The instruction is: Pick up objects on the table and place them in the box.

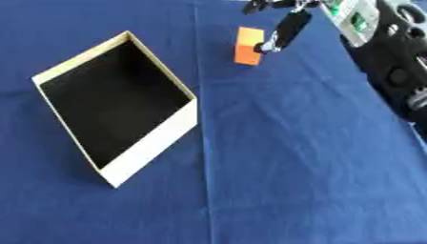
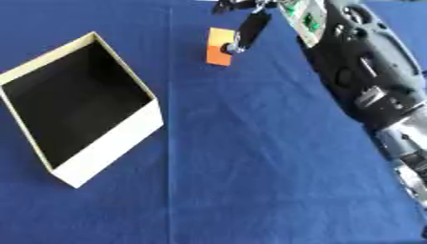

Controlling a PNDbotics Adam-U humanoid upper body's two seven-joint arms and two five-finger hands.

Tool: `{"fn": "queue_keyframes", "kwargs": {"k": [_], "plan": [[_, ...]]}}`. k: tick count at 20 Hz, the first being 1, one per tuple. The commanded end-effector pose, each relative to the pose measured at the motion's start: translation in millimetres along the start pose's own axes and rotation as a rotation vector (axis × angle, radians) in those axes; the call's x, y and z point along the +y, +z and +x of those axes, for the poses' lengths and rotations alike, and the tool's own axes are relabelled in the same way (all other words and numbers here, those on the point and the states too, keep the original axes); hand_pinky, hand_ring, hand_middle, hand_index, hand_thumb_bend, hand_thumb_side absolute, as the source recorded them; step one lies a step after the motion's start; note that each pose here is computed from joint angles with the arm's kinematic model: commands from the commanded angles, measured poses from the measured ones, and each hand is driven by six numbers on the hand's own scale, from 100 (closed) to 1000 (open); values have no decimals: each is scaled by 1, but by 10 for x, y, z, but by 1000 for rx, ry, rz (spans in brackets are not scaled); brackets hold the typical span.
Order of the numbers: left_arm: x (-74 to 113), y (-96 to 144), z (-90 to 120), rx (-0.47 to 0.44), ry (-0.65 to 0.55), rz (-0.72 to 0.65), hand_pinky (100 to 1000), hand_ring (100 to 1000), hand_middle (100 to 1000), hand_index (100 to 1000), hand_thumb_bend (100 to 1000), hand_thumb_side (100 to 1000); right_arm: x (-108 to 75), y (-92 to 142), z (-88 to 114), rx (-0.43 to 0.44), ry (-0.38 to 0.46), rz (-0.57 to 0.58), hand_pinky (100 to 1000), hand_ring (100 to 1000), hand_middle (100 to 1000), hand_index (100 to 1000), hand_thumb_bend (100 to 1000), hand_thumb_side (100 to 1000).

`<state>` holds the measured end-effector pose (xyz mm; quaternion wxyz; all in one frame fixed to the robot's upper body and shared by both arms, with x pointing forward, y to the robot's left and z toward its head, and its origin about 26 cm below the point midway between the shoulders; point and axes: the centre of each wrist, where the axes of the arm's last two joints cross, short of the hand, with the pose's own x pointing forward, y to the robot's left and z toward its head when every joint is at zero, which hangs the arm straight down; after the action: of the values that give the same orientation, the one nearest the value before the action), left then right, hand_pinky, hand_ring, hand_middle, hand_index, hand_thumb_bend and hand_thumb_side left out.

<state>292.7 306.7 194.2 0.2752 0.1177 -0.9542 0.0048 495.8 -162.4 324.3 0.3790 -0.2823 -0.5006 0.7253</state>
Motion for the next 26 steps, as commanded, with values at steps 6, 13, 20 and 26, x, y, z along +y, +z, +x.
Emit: {"fn": "queue_keyframes", "kwargs": {"k": [6, 13, 20, 26], "plan": [[3, -62, 62, -31, 3, -11, 465, 485, 529, 687, 100, 655, -189, 133, -33, 34, -39, -34, 997, 1000, 962, 1000, 277, 427], [-5, -66, 62, -32, 6, -13, 466, 484, 528, 686, 100, 656, -145, 97, -40, 59, -45, -25, 994, 1000, 960, 1000, 286, 429], [-11, -72, 63, -33, 9, -15, 466, 482, 526, 684, 100, 661, -90, 62, -62, 63, -57, -7, 987, 1000, 951, 1000, 282, 448], [-19, -76, 64, -34, 14, -15, 467, 481, 526, 685, 100, 668, -49, 42, -81, 86, -62, -4, 982, 1000, 945, 1000, 286, 455]]}}
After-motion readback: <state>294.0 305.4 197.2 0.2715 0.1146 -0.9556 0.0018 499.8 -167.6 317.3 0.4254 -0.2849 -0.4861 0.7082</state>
